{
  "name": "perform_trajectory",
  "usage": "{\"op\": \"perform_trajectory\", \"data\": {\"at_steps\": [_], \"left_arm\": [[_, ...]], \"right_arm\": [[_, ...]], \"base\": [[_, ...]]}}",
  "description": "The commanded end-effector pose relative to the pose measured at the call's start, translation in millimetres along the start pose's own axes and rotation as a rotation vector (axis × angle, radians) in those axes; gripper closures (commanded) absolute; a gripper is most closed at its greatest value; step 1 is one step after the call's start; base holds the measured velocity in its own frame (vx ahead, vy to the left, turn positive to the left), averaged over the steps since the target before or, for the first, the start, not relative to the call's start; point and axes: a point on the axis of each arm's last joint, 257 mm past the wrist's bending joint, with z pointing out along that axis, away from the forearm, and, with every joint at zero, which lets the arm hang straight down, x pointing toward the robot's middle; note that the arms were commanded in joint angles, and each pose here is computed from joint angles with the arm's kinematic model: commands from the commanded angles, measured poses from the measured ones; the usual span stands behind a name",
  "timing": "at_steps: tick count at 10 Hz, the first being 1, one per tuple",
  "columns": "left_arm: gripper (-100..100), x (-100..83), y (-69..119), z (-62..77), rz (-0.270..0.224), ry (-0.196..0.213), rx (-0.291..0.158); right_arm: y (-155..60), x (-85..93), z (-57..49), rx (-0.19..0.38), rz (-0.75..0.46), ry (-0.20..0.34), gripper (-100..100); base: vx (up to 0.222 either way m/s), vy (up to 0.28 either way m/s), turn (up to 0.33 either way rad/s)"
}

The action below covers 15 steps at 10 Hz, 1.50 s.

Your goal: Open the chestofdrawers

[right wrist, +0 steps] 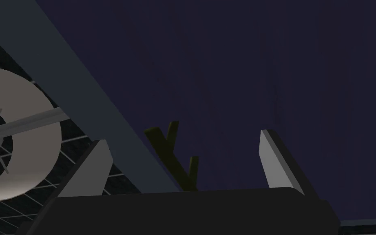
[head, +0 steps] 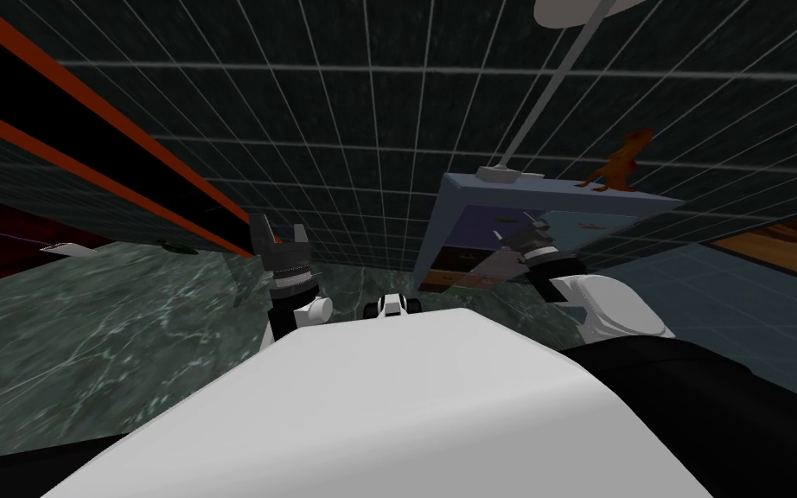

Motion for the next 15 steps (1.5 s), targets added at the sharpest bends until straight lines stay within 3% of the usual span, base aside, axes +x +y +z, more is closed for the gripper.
{"op": "perform_trajectory", "data": {"at_steps": [1,6,9,10,15], "left_arm": [[0,0.0,0.0,0.0,0.0,0.0,0.0],[0,0.1,0.0,0.1,0.0,0.0,0.0],[0,0.1,-0.1,0.1,0.0,0.0,0.0],[0,0.1,0.0,0.1,0.0,0.0,0.0],[0,0.0,0.0,0.0,0.0,0.0,0.0]], "right_arm": [[-1,0.1,0.0,0.0,0.001,0.0,100],[-8,-10.0,-0.9,0.004,-0.003,-0.022,100],[-1,-17.3,-3.8,-0.021,0.002,-0.041,100],[-18,-15.8,-2.0,-0.007,-0.003,-0.045,-100],[-57,-27.6,2.9,-0.019,-0.001,-0.089,-100]], "base": [[0.008,0.003,0.002],[-0.149,0.035,-0.06],[-0.153,0.033,-0.06],[-0.062,0.035,-0.117],[0.065,0.035,-0.088]]}}
